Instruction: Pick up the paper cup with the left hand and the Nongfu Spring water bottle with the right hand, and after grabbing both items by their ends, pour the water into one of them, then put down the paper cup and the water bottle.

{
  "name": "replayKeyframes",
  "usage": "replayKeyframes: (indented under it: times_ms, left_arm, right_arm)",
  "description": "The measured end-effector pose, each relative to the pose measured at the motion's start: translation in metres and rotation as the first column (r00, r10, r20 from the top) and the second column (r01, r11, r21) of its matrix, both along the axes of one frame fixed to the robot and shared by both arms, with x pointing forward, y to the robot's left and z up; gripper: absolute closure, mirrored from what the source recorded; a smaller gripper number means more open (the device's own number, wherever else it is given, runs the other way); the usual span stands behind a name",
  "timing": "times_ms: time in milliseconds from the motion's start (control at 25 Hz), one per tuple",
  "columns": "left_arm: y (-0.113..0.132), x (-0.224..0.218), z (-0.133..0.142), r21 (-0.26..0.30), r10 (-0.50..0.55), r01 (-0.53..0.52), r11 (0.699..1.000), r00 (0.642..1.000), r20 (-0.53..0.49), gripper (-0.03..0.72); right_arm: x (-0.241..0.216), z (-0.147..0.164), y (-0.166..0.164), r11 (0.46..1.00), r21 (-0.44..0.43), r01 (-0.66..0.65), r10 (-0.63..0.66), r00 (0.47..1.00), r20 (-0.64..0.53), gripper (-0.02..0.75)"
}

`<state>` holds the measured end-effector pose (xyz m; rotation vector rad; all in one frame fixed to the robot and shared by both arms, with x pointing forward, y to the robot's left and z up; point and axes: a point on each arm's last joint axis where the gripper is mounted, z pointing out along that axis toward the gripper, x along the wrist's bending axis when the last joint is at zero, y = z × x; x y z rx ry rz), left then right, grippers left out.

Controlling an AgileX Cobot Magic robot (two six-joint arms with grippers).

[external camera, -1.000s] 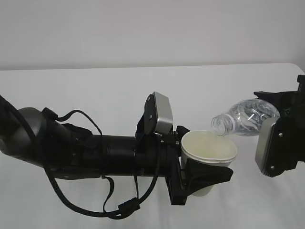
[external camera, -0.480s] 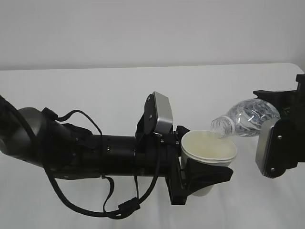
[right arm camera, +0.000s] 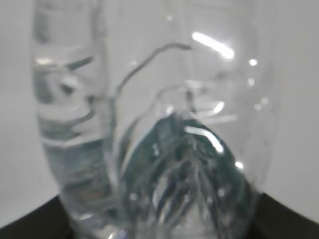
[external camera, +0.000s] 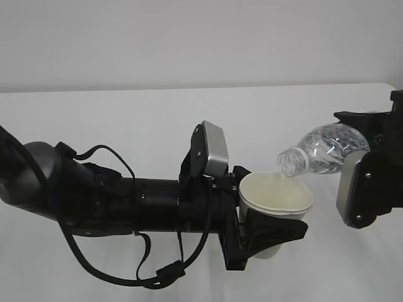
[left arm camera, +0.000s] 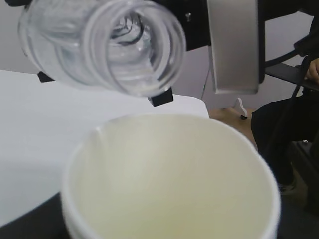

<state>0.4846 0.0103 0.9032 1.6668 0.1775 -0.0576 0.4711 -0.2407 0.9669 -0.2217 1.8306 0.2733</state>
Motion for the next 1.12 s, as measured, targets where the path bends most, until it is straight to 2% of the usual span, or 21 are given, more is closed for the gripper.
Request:
replayKeyframes:
  times_ms: [1120]
  left_arm:
    - [0.0000,0.0000,0.0000,0.000,0.000,0.000,1.000,1.000,0.000,0.218]
  right_arm:
    - [0.0001,0.0004,0.0001,0.999,-0.035,-0.010,0.011,1.000,0.016,0.316]
